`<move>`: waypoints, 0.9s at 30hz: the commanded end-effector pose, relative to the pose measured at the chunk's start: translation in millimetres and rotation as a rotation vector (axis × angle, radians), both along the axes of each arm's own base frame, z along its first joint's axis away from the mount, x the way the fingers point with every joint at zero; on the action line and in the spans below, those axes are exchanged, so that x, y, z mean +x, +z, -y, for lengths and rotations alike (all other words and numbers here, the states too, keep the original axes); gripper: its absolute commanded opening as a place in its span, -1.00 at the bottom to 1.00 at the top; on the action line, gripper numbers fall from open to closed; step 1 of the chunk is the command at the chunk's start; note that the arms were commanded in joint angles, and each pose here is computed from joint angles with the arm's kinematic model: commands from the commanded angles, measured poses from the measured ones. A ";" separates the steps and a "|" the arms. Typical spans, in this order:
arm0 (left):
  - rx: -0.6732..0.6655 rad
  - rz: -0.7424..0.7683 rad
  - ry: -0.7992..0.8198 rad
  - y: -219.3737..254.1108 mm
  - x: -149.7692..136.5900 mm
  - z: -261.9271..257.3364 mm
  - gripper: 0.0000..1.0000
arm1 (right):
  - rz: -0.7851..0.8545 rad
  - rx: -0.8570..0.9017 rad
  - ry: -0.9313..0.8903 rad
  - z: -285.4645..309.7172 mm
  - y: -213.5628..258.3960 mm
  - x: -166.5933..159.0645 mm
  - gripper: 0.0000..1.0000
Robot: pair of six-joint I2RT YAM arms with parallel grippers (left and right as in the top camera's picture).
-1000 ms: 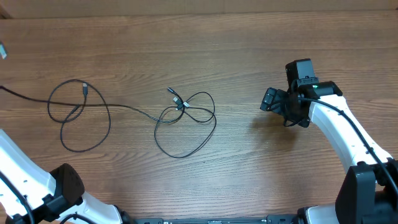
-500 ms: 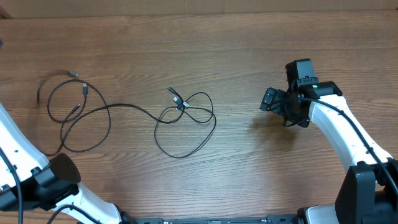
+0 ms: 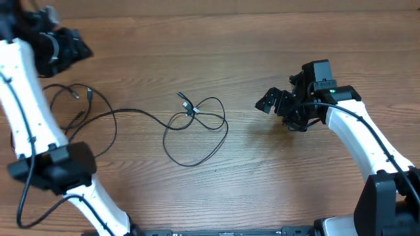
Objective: Untangle cables
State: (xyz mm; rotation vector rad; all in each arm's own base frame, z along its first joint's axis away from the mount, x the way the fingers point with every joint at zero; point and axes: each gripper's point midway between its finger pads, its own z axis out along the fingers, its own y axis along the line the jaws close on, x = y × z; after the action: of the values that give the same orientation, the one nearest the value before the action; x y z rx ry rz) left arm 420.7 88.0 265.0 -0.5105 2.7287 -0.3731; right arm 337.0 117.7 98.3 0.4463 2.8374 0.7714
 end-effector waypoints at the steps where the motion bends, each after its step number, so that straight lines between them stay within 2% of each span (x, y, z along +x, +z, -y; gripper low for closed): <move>1: 0.036 -0.104 -0.091 -28.4 1.0 20.7 0.35 | -0.015 0.065 0.050 -19.1 1.9 -5.7 1.00; 13: 0.149 -0.190 -0.224 -49.9 0.8 71.2 0.35 | -0.082 0.041 0.210 -84.9 -40.0 -24.1 1.00; 20: 0.142 -0.341 -0.239 -75.6 -38.8 76.7 0.32 | -0.066 0.032 0.219 -112.3 -52.6 -23.0 0.98; 24: 0.125 -0.437 -0.217 -91.6 -64.3 76.2 0.30 | 0.010 0.054 0.252 -131.8 -46.9 -15.6 0.79; 27: 0.116 -0.475 -0.211 -99.3 -72.0 77.3 0.26 | 0.011 0.017 0.175 -136.1 -50.0 -12.0 0.76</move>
State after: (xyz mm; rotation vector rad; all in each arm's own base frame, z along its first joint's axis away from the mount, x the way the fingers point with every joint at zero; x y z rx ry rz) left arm 357.6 7.7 155.2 -0.2679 3.2756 -0.1816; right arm 323.1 251.5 52.0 0.0992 2.8937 0.8949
